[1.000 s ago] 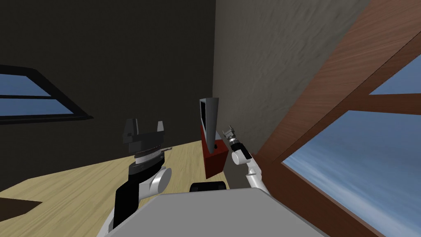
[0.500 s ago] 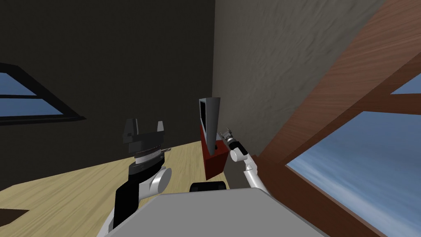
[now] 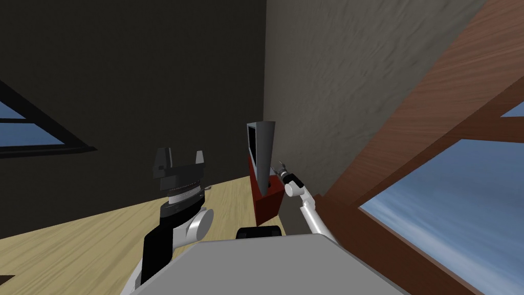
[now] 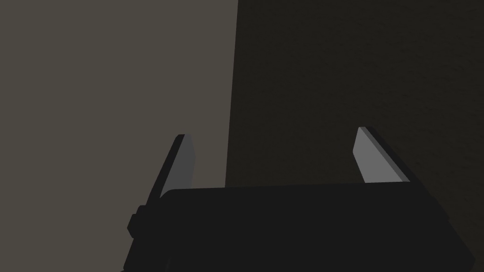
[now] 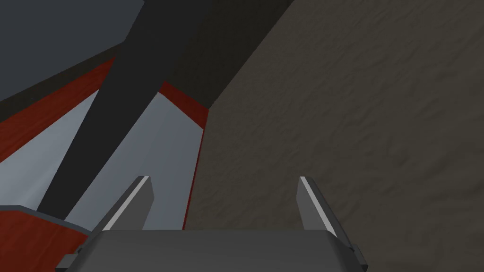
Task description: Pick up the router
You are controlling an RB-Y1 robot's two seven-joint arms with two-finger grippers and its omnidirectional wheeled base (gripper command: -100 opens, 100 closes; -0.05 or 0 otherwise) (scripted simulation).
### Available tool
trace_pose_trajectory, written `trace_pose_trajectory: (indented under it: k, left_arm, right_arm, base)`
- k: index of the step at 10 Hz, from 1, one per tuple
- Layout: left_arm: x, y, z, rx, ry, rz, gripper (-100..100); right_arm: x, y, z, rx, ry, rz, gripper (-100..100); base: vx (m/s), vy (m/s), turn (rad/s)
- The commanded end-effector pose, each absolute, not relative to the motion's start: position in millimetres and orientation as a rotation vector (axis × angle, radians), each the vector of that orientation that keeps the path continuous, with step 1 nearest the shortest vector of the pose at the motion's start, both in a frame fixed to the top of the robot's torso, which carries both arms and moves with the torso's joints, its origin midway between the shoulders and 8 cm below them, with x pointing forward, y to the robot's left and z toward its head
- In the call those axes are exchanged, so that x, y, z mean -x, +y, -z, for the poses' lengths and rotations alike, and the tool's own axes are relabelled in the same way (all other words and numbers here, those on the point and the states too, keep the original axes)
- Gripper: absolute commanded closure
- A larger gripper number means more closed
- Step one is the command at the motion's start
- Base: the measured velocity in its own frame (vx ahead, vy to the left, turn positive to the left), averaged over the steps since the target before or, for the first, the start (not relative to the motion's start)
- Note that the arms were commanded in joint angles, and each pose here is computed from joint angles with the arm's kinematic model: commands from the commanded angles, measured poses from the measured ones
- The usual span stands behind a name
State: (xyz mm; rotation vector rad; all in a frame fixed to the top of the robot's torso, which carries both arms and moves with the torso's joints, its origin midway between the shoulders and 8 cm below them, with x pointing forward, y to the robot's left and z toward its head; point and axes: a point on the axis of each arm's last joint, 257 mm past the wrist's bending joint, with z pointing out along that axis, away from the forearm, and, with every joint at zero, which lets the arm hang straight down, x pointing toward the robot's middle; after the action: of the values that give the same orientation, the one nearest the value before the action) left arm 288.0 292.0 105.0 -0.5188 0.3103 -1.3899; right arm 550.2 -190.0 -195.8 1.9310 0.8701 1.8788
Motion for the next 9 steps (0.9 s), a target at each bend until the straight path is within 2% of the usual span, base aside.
trace_pose_trajectory:
  k: [1, 9]
  left_arm:
    - [-288.0, 292.0, -105.0, 0.519, 0.31, 1.39, 0]
    - [-288.0, 292.0, -105.0, 0.519, 0.31, 1.39, 0]
  right_arm:
    - [-551.8, -186.1, 211.0, -2.007, 0.885, -1.849, -100]
    - [-557.7, -173.3, 294.5, -2.425, 0.89, -1.663, -100]
  base:
    - [0.034, 0.016, -0.019]
    - [0.025, 0.016, -0.017]
